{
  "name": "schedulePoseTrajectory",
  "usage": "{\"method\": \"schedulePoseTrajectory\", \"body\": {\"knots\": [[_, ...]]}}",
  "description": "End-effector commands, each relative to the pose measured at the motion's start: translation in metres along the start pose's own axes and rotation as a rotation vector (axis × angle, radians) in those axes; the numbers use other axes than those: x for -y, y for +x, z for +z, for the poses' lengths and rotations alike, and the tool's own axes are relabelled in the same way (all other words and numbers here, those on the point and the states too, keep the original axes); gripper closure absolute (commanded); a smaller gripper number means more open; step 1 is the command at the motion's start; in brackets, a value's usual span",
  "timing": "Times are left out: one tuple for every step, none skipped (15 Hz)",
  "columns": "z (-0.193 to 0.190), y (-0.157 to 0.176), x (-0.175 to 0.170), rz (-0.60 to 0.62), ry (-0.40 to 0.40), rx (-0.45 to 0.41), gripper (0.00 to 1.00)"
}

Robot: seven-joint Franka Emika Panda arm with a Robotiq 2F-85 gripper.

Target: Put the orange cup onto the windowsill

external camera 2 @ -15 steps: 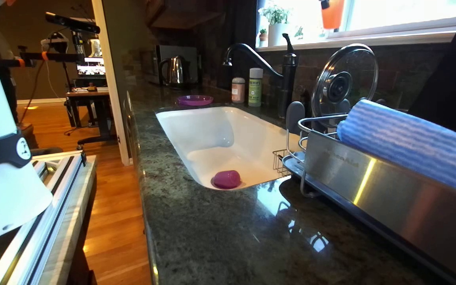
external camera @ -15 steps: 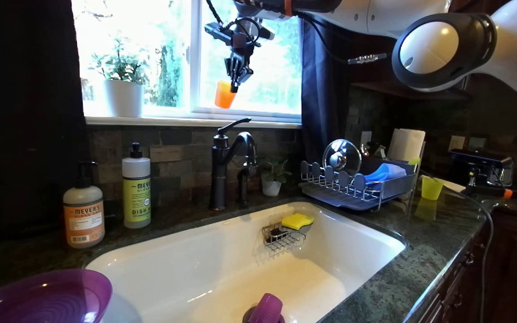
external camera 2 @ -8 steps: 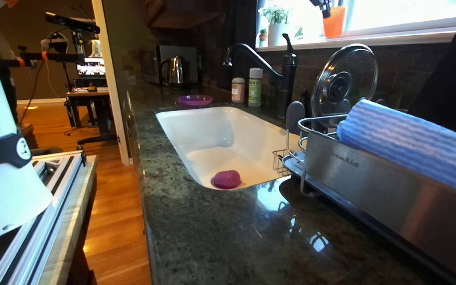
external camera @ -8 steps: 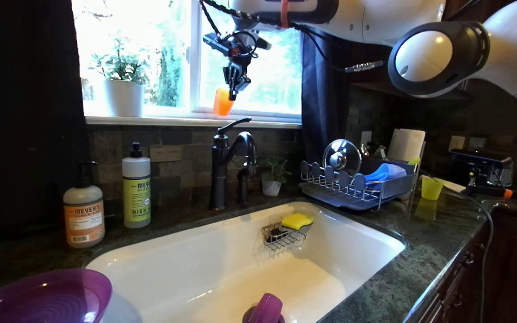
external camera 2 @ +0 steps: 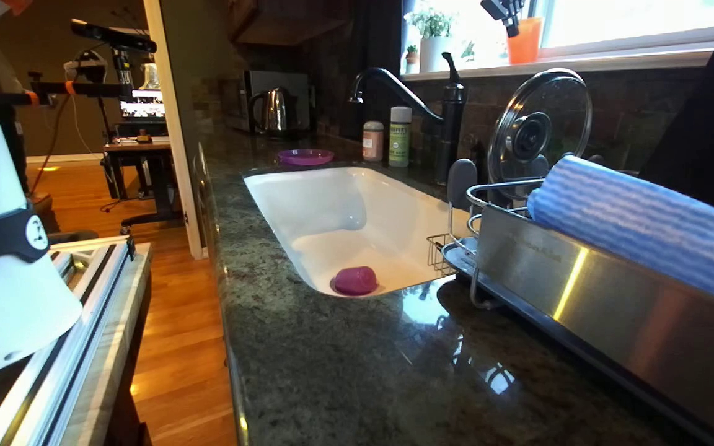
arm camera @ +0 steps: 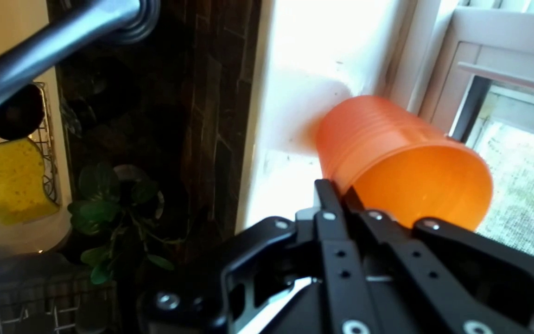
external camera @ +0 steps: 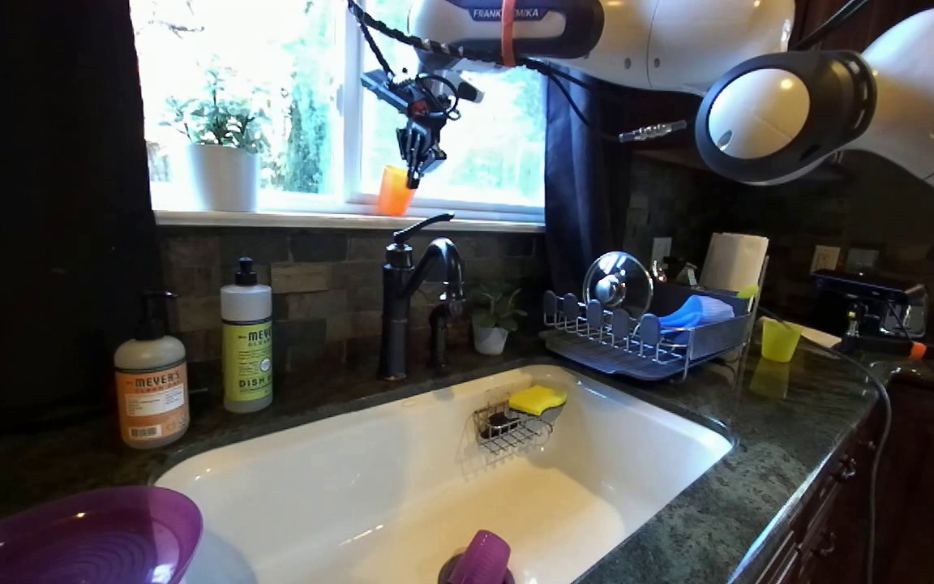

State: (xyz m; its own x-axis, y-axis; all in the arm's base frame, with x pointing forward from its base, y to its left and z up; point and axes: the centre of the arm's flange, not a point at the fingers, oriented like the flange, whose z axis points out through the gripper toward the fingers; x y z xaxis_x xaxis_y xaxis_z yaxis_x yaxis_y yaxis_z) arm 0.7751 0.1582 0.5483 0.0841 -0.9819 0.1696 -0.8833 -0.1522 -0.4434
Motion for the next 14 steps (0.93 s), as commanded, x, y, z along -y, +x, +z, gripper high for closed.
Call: {"method": "schedulePoseTrajectory", "body": {"knots": [[-0.005,-0.006,0.010,-0.006,0.005,0.011,0.99],[-0.010,-0.007,0.010,-0.006,0.007,0.010,0.99],[-0.016,-0.007,0.010,-0.007,0.011,0.003,0.99],[-0.021,-0.008,0.010,-0.008,0.013,0.000,0.99],[-0.024,-0.009,0.011,-0.011,0.012,0.000,0.99],[-0.025,-0.010,0.011,-0.013,0.007,0.002,0.99],[-0.025,-0.011,0.012,-0.014,0.000,0.005,0.99],[-0.026,-0.011,0.012,-0.014,-0.006,0.007,0.99],[-0.025,-0.012,0.011,-0.015,-0.016,0.010,0.99],[-0.025,-0.012,0.011,-0.015,-0.018,0.008,0.99],[-0.023,-0.012,0.010,-0.014,-0.020,0.007,0.99],[-0.022,-0.012,0.010,-0.013,-0.028,0.006,0.99],[-0.020,-0.011,0.010,-0.011,-0.039,0.004,0.99],[-0.019,-0.011,0.009,-0.010,-0.046,0.004,0.99]]}}
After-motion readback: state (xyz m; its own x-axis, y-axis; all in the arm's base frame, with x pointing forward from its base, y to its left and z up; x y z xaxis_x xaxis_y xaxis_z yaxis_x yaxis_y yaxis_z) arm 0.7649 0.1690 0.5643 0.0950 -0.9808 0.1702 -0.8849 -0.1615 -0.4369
